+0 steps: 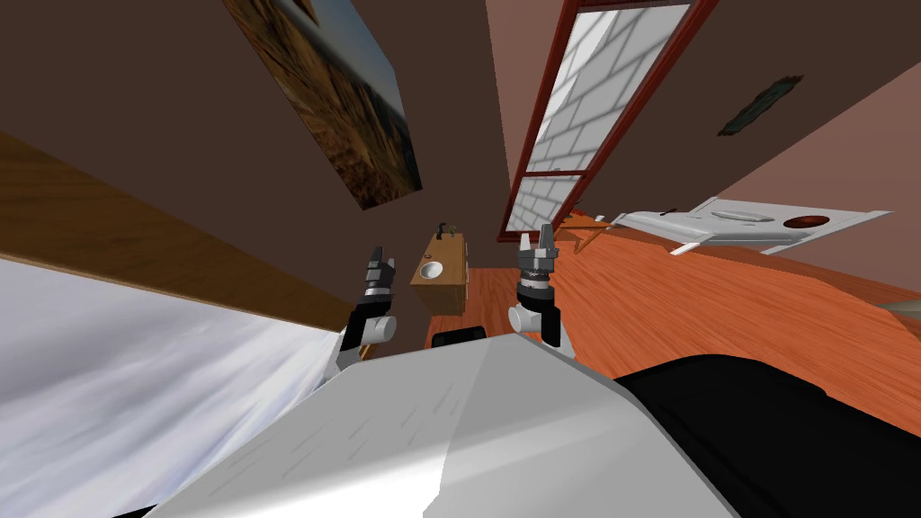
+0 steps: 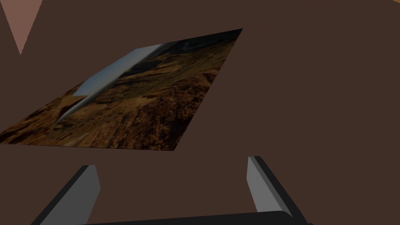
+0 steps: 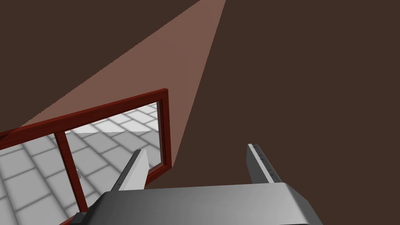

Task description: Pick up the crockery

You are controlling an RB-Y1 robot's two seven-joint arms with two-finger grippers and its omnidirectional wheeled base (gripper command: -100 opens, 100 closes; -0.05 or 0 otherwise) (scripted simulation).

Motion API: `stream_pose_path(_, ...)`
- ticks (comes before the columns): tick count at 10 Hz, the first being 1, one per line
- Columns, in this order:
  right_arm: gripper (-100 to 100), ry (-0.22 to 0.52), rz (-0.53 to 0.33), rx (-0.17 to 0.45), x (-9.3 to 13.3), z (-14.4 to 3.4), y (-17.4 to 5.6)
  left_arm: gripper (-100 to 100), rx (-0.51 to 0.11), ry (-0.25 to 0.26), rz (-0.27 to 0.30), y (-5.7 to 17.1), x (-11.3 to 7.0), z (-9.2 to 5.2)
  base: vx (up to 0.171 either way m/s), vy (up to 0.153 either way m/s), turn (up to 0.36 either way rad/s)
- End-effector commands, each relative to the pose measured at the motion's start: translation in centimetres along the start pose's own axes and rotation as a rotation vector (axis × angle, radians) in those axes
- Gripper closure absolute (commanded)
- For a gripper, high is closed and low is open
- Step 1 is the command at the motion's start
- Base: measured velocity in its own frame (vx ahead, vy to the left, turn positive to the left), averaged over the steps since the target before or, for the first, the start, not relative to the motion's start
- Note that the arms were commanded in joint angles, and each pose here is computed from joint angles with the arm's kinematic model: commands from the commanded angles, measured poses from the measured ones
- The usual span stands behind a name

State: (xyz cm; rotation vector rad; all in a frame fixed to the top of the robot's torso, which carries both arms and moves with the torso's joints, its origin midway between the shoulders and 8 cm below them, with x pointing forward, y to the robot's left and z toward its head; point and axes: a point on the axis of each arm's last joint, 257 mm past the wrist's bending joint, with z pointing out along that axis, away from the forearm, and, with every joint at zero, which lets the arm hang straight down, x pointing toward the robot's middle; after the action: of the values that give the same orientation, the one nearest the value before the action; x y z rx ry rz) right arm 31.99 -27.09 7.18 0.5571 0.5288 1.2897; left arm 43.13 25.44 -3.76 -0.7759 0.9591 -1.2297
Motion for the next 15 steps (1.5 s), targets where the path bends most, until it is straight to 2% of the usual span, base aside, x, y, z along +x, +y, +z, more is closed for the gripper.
stream_pose_path(1,0,0.0,0.0,0.0,0.0,0.0,0.0,-100,-0.037,0.007,0.002,1.1,0.1,0.1,0.001,0.003,-0.026)
stream_pose_path(10,0,0.0,0.0,0.0,0.0,0.0,0.0,-100,-0.291,0.052,0.004,9.3,1.5,1.4,0.005,0.004,-0.029)
stream_pose_path(15,0,0.0,0.0,0.0,0.0,0.0,0.0,-100,-0.449,0.074,-0.001,13.8,2.4,1.0,0.012,0.005,-0.025)
